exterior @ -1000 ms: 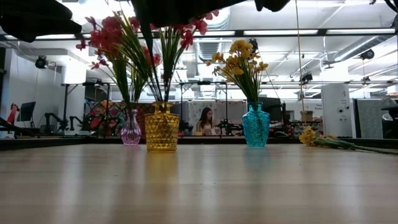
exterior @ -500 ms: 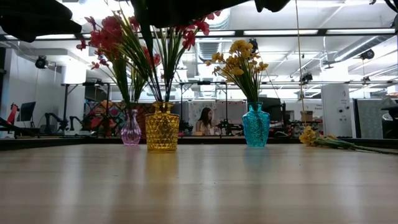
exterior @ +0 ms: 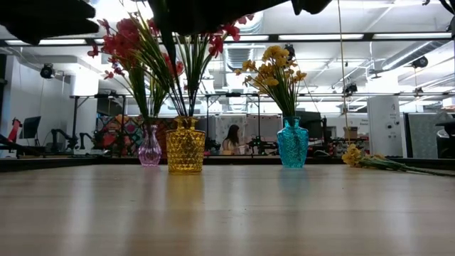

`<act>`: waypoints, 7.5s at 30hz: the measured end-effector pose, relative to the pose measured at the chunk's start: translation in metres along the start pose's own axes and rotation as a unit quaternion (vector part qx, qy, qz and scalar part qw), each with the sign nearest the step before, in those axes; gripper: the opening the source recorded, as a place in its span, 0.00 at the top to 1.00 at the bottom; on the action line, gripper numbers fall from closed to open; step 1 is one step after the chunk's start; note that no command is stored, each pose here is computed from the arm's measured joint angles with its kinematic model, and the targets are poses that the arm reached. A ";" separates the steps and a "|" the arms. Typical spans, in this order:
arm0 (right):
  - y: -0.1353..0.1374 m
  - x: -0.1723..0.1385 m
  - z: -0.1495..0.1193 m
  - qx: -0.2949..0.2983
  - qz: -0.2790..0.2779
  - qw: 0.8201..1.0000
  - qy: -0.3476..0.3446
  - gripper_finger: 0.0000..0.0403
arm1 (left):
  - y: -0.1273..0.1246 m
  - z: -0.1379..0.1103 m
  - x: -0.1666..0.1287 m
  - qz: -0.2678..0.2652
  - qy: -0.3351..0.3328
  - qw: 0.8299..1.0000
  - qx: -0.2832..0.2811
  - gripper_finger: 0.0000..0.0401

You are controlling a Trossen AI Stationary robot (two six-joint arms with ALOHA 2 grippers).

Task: Sort flowers into vase by color
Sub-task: Put the red flower into the yellow vase, then put the yellow flower into the blue vase

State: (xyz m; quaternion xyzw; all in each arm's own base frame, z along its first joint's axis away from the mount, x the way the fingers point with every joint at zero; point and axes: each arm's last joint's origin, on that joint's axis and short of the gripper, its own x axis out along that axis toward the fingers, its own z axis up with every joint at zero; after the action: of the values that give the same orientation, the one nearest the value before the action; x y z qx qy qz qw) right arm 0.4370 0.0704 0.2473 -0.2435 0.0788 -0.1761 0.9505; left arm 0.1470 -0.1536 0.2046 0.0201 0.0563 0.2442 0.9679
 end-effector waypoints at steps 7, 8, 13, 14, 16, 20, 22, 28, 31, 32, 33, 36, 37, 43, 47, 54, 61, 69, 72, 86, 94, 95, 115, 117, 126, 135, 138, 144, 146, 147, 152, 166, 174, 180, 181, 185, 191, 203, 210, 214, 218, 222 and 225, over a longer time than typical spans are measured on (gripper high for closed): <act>0.000 0.000 0.000 0.010 0.000 1.000 0.000 0.94 | -0.002 0.004 0.030 0.005 0.026 0.999 0.020 0.46; 0.000 0.000 0.000 0.010 0.000 1.000 0.000 0.94 | -0.002 0.005 0.034 0.006 0.027 0.999 0.024 0.46; 0.000 0.000 0.000 0.009 0.000 1.000 0.000 0.94 | -0.001 0.010 0.053 -0.004 0.032 0.999 0.039 0.46; 0.000 0.000 0.000 0.009 0.000 1.000 0.000 0.94 | 0.000 0.012 0.056 -0.014 0.034 0.999 0.040 0.46; 0.000 0.000 0.000 0.009 0.000 1.000 0.000 0.94 | 0.004 0.016 0.063 -0.018 0.032 0.999 0.038 0.46; 0.000 0.000 0.000 0.009 0.000 1.000 0.000 0.94 | 0.013 0.023 0.073 0.006 0.027 0.999 0.037 0.46; 0.000 0.000 0.000 0.009 0.000 1.000 0.000 0.92 | 0.017 0.024 0.077 0.004 0.030 0.999 0.036 0.46; 0.002 -0.001 0.001 0.009 0.002 1.000 -0.001 0.81 | 0.025 0.023 0.091 0.018 0.039 0.999 0.028 0.46; 0.002 -0.001 0.001 0.009 0.002 1.000 -0.001 0.75 | 0.028 0.023 0.095 0.028 0.040 0.998 0.028 0.46; 0.002 -0.001 0.001 0.009 0.002 1.000 -0.001 0.73 | 0.029 0.022 0.096 0.031 0.041 0.998 0.028 0.46; 0.002 -0.001 0.001 0.009 0.002 1.000 -0.001 0.71 | 0.030 0.022 0.097 0.035 0.042 0.998 0.028 0.46; 0.002 -0.001 0.001 0.009 0.002 1.000 -0.001 0.68 | 0.030 0.024 0.098 0.038 0.037 0.998 0.029 0.46; 0.002 -0.001 0.001 0.009 0.002 1.000 -0.001 0.66 | 0.030 0.025 0.098 0.037 0.033 0.998 0.031 0.46; 0.001 -0.002 0.002 0.011 -0.001 1.000 -0.002 0.61 | 0.030 0.028 0.099 0.038 0.024 0.998 0.036 0.51; 0.005 -0.004 0.004 0.010 -0.001 1.000 -0.002 0.59 | 0.032 0.027 0.102 0.043 0.025 0.998 0.035 0.59; 0.016 -0.015 0.008 0.000 -0.006 1.000 0.013 0.54 | 0.036 0.028 0.106 0.058 0.024 0.998 0.022 0.73; 0.027 -0.027 0.015 0.002 0.026 0.999 0.032 0.52 | 0.036 0.028 0.106 0.059 0.023 0.998 0.013 0.83; 0.028 -0.051 0.011 0.030 0.078 0.989 0.125 0.51 | 0.036 0.028 0.106 0.058 0.024 0.998 0.010 0.87; 0.026 -0.061 0.001 0.050 0.089 0.981 0.164 0.51 | 0.036 0.028 0.106 0.057 0.024 0.998 0.009 0.87; -0.008 -0.062 -0.113 0.208 0.050 0.971 0.108 0.51 | 0.036 0.028 0.106 0.057 0.023 0.998 -0.002 0.88; -0.024 -0.057 -0.126 0.230 -0.005 0.967 0.113 0.51 | 0.036 0.028 0.106 0.057 0.021 0.998 -0.014 0.88; -0.027 -0.056 -0.127 0.228 -0.011 0.967 0.115 0.51 | 0.036 0.028 0.107 0.057 0.021 0.998 -0.016 0.88; -0.018 -0.038 -0.166 0.231 -0.027 0.966 0.116 0.55 | 0.036 0.025 0.111 0.065 0.029 0.997 0.003 0.90; -0.020 -0.036 -0.165 0.229 -0.031 0.966 0.113 0.56 | 0.037 0.025 0.112 0.068 0.029 0.997 0.002 0.90; -0.027 -0.029 -0.163 0.213 -0.029 0.971 0.107 0.57 | 0.037 0.017 0.118 0.078 0.039 0.996 -0.007 0.90; -0.026 -0.029 -0.163 0.213 -0.025 0.971 0.108 0.58 | 0.033 0.011 0.123 0.081 0.040 0.996 -0.009 0.90; -0.026 -0.029 -0.163 0.220 -0.023 0.969 0.108 0.58 | 0.032 0.010 0.124 0.082 0.041 0.996 -0.013 0.90; -0.026 -0.029 -0.163 0.222 -0.013 0.969 0.106 0.59 | 0.033 0.005 0.129 0.090 0.049 0.995 -0.013 0.90; -0.026 -0.029 -0.163 0.225 -0.013 0.969 0.106 0.59 | 0.032 0.003 0.129 0.092 0.050 0.994 -0.018 0.90; -0.026 -0.029 -0.163 0.225 -0.013 0.969 0.105 0.59 | 0.032 0.002 0.130 0.092 0.051 0.994 -0.019 0.90; -0.026 -0.029 -0.163 0.224 -0.013 0.969 0.107 0.60 | 0.030 -0.003 0.131 0.093 0.057 0.994 -0.018 0.90; -0.025 -0.029 -0.163 0.229 -0.012 0.967 0.106 0.59 | 0.030 -0.004 0.132 0.095 0.058 0.994 -0.021 0.87; -0.024 -0.029 -0.163 0.232 -0.012 0.966 0.110 0.59 | 0.030 -0.004 0.132 0.094 0.058 0.994 -0.021 0.71; -0.021 -0.031 -0.169 0.242 -0.008 0.960 0.143 0.59 | 0.028 0.000 0.132 0.092 0.056 0.994 -0.024 0.51; -0.021 -0.032 -0.170 0.242 -0.007 0.959 0.150 0.59 | 0.027 0.001 0.132 0.091 0.058 0.994 -0.022 0.48; -0.019 -0.034 -0.173 0.243 -0.005 0.955 0.168 0.59 | 0.022 0.001 0.129 0.086 0.086 0.993 0.007 0.39; -0.020 -0.036 -0.169 0.244 -0.003 0.954 0.174 0.59 | 0.016 0.009 0.120 0.093 0.159 0.982 0.048 0.33; -0.026 -0.042 -0.160 0.245 -0.001 0.951 0.190 0.59 | 0.015 0.021 0.090 0.114 0.221 0.963 0.099 0.32; -0.029 -0.048 -0.162 0.242 0.001 0.942 0.234 0.59 | 0.021 0.033 0.063 0.088 0.214 0.968 0.093 0.32; -0.034 -0.055 -0.158 0.249 -0.002 0.933 0.259 0.59 | 0.034 0.040 0.048 0.089 0.217 0.969 0.077 0.32; -0.042 -0.064 -0.151 0.269 -0.010 0.919 0.289 0.59 | 0.043 0.046 0.038 0.078 0.218 0.970 0.078 0.32; -0.054 -0.078 -0.139 0.289 -0.022 0.899 0.328 0.59 | 0.049 0.051 0.030 0.060 0.217 0.970 0.089 0.32; -0.064 -0.092 -0.132 0.307 -0.038 0.877 0.367 0.59 | 0.054 0.056 0.022 0.040 0.210 0.972 0.095 0.32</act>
State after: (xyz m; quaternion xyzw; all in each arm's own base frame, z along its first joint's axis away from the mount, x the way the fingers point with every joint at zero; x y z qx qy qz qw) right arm 0.3018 -0.0056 0.1696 0.1393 0.3546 -0.3043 0.8731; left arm 0.1481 -0.0963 0.2620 0.0627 0.2804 0.2752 0.9174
